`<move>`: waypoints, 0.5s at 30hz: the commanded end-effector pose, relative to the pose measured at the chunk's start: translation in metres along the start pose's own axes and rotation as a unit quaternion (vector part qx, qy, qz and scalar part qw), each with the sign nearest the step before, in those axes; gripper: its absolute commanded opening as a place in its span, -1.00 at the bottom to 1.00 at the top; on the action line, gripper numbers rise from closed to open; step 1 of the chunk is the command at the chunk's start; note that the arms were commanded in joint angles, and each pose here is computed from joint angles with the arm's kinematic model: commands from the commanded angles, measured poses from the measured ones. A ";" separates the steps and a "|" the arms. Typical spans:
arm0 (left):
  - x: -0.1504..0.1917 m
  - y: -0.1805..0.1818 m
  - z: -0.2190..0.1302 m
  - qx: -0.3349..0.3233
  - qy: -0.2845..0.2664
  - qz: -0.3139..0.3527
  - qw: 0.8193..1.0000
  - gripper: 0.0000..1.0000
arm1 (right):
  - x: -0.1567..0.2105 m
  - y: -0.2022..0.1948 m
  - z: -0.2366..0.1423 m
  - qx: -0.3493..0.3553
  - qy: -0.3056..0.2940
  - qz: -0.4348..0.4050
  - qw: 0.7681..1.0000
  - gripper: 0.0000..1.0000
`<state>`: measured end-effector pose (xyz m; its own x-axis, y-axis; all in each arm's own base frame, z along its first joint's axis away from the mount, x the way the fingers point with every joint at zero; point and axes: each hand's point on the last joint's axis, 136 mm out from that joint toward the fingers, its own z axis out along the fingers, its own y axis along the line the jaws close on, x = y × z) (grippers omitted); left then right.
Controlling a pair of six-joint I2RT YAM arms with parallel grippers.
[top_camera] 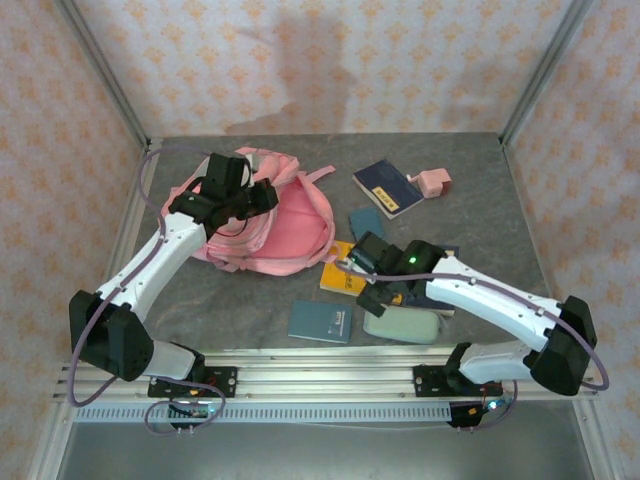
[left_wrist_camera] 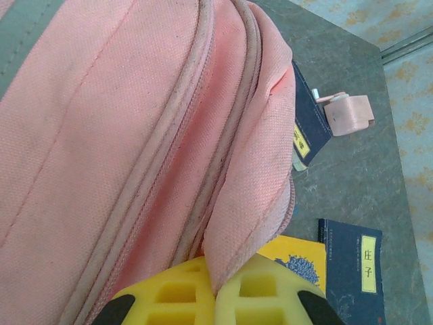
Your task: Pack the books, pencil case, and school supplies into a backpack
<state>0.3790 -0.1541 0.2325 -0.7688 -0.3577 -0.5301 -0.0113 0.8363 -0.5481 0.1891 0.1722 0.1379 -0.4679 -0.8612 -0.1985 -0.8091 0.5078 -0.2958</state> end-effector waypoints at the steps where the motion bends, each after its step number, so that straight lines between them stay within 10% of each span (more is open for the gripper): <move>1: -0.018 0.003 -0.014 -0.006 -0.039 -0.002 0.999 -1.00 | 0.046 0.002 0.021 0.005 0.117 -0.130 0.984 0.99; 15: -0.020 0.003 -0.017 -0.009 -0.043 0.003 0.999 -1.00 | 0.046 0.043 0.035 -0.090 0.097 -0.116 0.984 0.99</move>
<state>0.3789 -0.1540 0.2325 -0.7687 -0.3575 -0.5304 -0.0112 0.8366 -0.5477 0.1547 0.1534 0.0834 -0.3294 -0.9427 0.0533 -0.9315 0.3153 -0.1814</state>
